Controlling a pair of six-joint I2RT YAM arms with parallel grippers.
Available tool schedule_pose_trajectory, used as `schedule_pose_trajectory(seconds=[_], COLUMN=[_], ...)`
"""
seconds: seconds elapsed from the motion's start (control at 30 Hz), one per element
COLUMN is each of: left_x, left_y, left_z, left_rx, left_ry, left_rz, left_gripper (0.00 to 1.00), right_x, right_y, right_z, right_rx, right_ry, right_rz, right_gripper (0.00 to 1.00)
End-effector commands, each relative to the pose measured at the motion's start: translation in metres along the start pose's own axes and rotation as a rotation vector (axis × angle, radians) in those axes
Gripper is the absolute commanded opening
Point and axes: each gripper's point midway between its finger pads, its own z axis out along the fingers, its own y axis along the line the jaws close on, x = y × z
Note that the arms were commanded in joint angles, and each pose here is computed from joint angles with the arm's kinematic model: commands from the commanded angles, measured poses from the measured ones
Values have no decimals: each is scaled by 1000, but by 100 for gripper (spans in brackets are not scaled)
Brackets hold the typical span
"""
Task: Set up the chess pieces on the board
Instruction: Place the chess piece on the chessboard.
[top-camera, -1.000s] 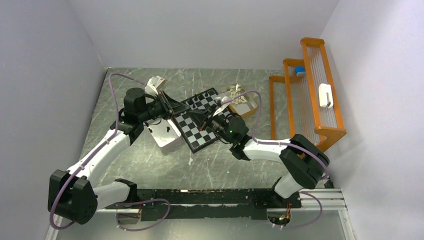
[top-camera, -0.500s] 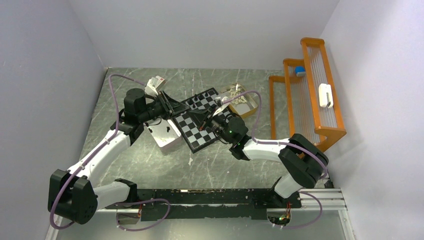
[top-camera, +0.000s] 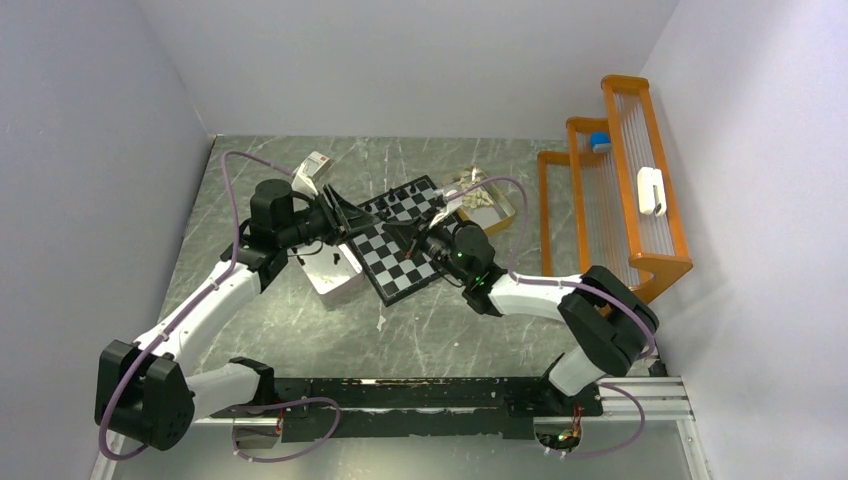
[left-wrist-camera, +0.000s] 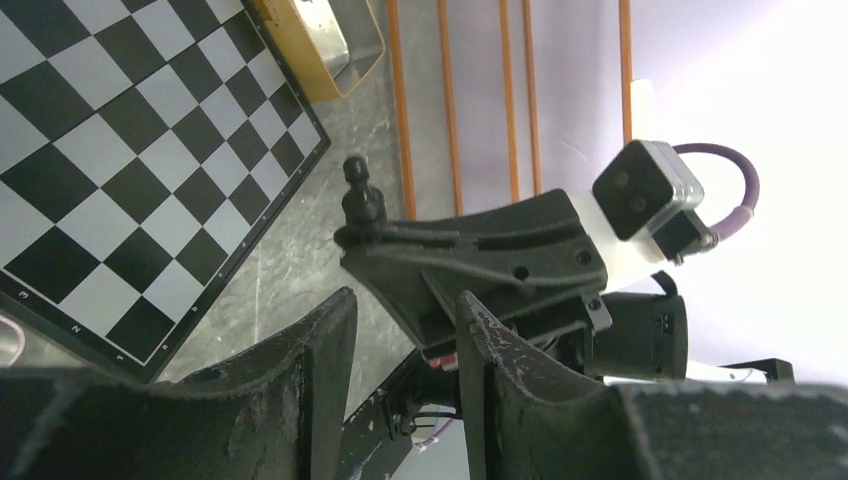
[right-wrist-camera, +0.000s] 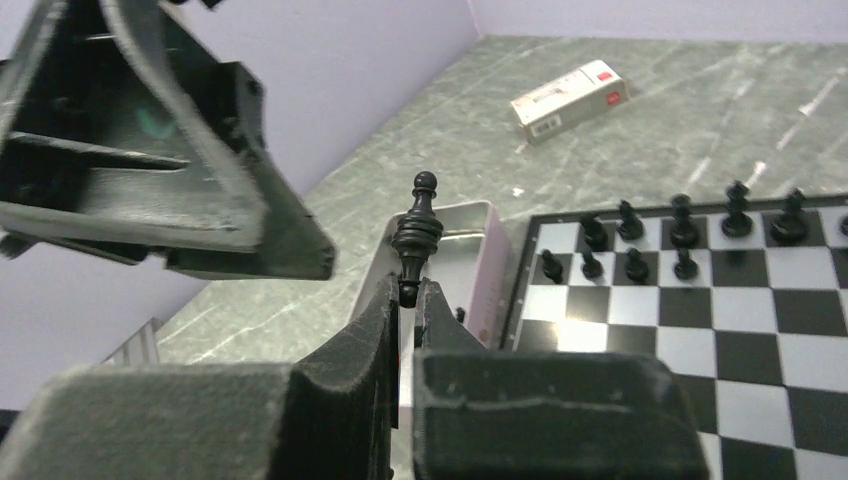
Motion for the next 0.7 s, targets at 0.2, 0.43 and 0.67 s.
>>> schedule_pose_trajectory(seconds=[0.2, 0.43, 0.67], left_x=[-10, -19, 1], left_y=[9, 32, 0], left_z=[-3, -3, 7], left_rx=[-85, -208, 3], left_ry=[-33, 10, 155], left_rz=[137, 366, 380], left_gripper=[48, 48, 51], right_x=[2, 2, -12], right_y=[-41, -47, -26], right_z=[-9, -28, -45], right_rx=[59, -26, -139], right_ry=[143, 300, 309], right_rz=[98, 8, -132], right_gripper=[0, 0, 0])
